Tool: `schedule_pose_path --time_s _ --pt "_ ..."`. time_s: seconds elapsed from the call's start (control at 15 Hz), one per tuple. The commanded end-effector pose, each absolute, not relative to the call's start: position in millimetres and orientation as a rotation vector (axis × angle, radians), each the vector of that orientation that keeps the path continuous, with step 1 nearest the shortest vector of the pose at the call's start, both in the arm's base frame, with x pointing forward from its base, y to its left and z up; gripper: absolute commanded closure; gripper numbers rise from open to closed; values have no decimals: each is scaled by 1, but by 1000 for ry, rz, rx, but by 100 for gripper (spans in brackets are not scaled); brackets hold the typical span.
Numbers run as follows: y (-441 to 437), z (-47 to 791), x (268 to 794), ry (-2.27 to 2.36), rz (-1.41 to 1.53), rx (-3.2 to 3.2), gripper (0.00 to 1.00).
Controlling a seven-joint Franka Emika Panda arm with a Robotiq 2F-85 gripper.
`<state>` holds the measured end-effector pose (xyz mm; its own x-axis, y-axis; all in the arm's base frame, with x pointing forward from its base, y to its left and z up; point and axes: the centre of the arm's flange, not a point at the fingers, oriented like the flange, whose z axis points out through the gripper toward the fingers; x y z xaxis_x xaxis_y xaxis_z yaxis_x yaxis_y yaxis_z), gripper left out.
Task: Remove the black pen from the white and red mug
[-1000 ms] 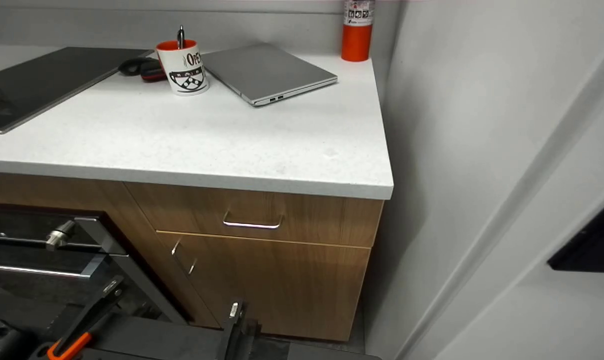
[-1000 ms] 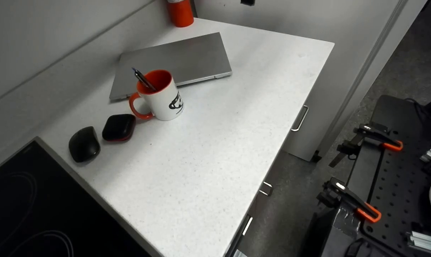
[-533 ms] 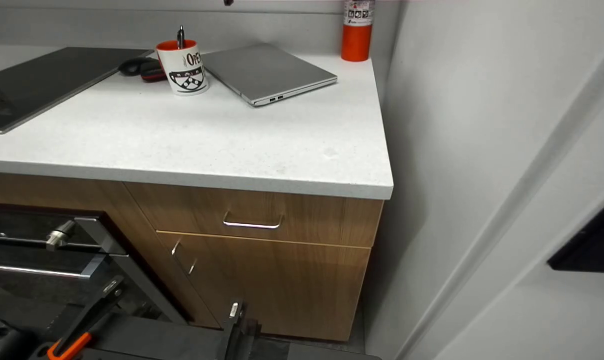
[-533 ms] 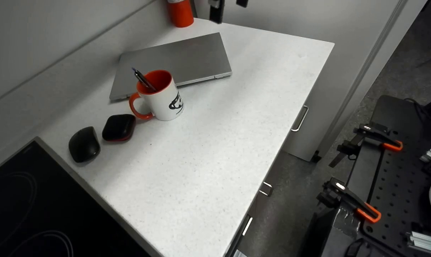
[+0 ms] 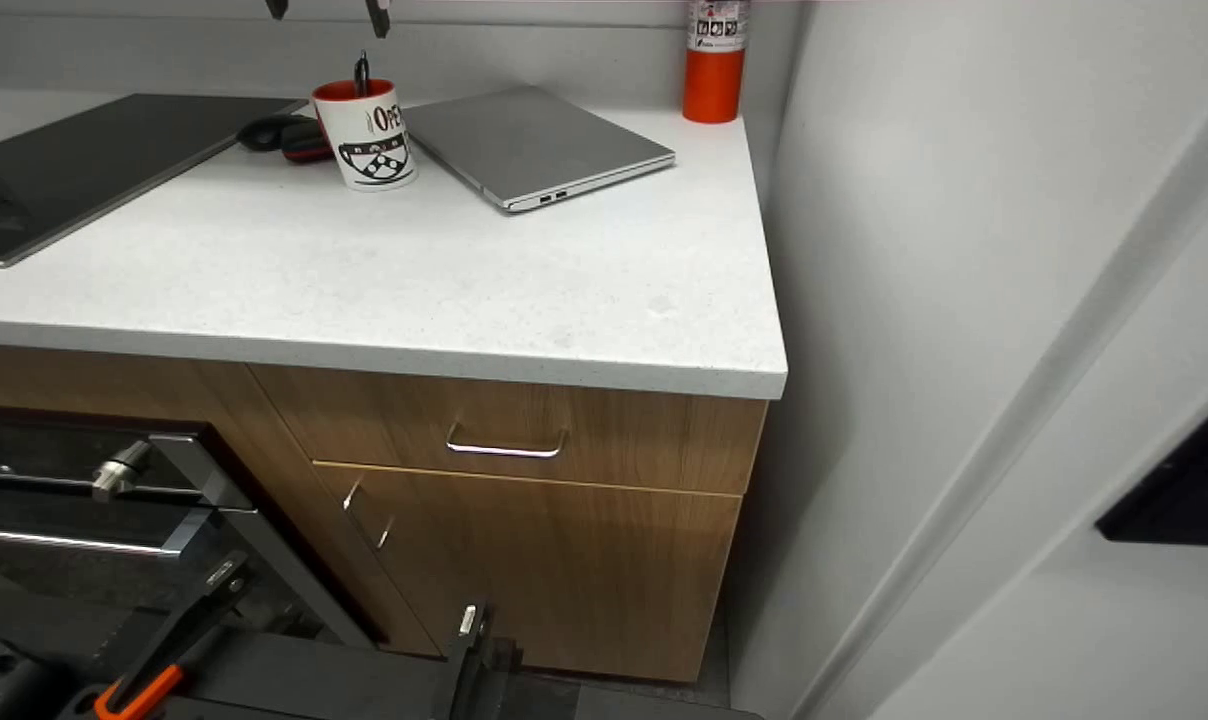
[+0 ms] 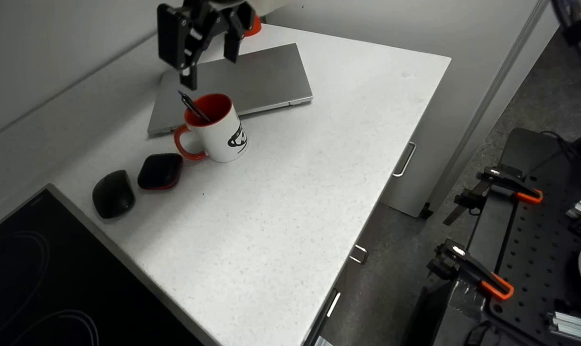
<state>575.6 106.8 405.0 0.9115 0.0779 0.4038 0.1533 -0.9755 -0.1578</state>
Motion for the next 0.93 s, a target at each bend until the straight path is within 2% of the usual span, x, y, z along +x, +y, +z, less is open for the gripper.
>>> schedule_pose_path --time_s 0.0,0.87 --pt "115 400 583 -185 -603 -2879 0" --pt "117 366 613 -160 -652 -2864 0"
